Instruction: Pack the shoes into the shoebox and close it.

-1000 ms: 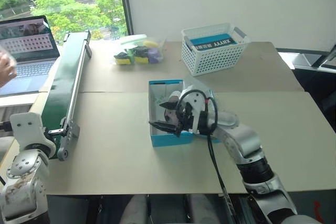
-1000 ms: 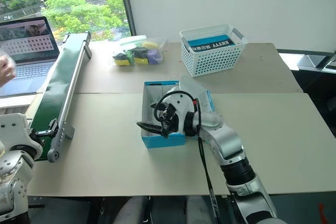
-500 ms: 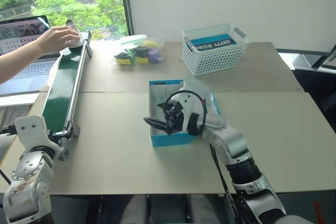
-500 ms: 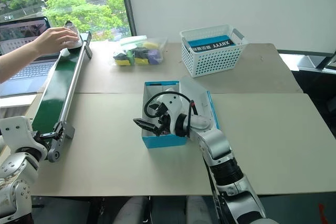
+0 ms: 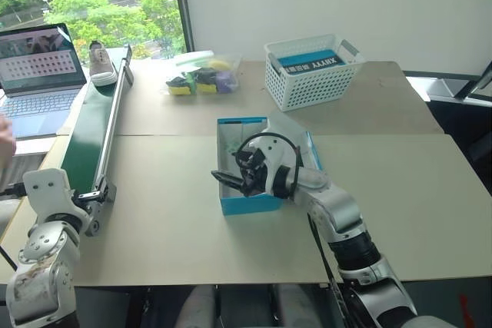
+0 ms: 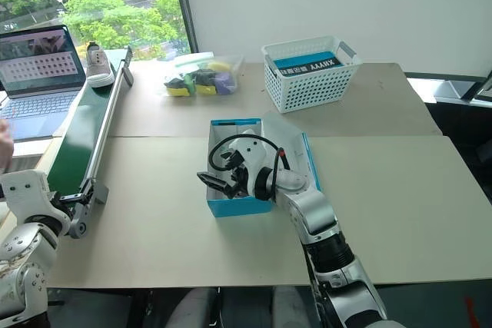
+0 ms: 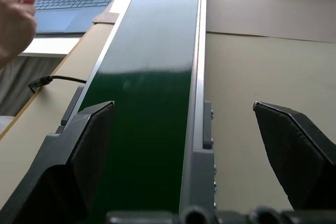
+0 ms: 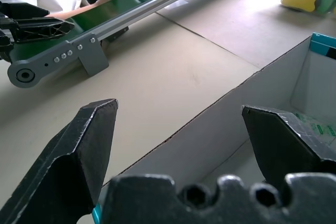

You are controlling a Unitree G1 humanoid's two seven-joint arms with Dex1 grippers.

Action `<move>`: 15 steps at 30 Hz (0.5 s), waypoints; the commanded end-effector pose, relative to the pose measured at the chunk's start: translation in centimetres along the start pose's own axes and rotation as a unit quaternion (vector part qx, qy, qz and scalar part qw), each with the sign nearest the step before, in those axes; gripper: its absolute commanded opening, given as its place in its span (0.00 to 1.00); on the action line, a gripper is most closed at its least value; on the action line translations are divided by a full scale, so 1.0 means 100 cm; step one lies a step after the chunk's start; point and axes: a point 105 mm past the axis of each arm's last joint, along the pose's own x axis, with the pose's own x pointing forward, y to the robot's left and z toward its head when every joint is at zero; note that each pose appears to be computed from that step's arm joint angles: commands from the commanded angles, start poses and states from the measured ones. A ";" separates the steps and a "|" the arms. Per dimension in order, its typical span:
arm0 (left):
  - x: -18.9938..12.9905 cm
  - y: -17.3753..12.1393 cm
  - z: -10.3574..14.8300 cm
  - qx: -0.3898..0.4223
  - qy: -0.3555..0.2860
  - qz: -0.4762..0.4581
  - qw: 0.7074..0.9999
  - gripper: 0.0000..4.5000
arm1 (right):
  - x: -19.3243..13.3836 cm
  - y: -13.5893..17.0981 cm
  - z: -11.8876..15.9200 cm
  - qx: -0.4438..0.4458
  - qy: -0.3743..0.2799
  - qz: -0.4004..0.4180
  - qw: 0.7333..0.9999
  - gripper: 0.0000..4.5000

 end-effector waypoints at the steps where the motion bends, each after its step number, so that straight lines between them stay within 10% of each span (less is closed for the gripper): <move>1: -0.002 0.001 0.014 -0.001 -0.024 0.010 1.000 1.00 | 0.002 0.003 0.015 -0.017 -0.022 0.008 1.000 0.98; 15: -0.002 0.012 0.021 0.001 -0.027 0.034 0.999 1.00 | 0.001 0.001 0.013 -0.023 -0.019 -0.002 1.000 0.98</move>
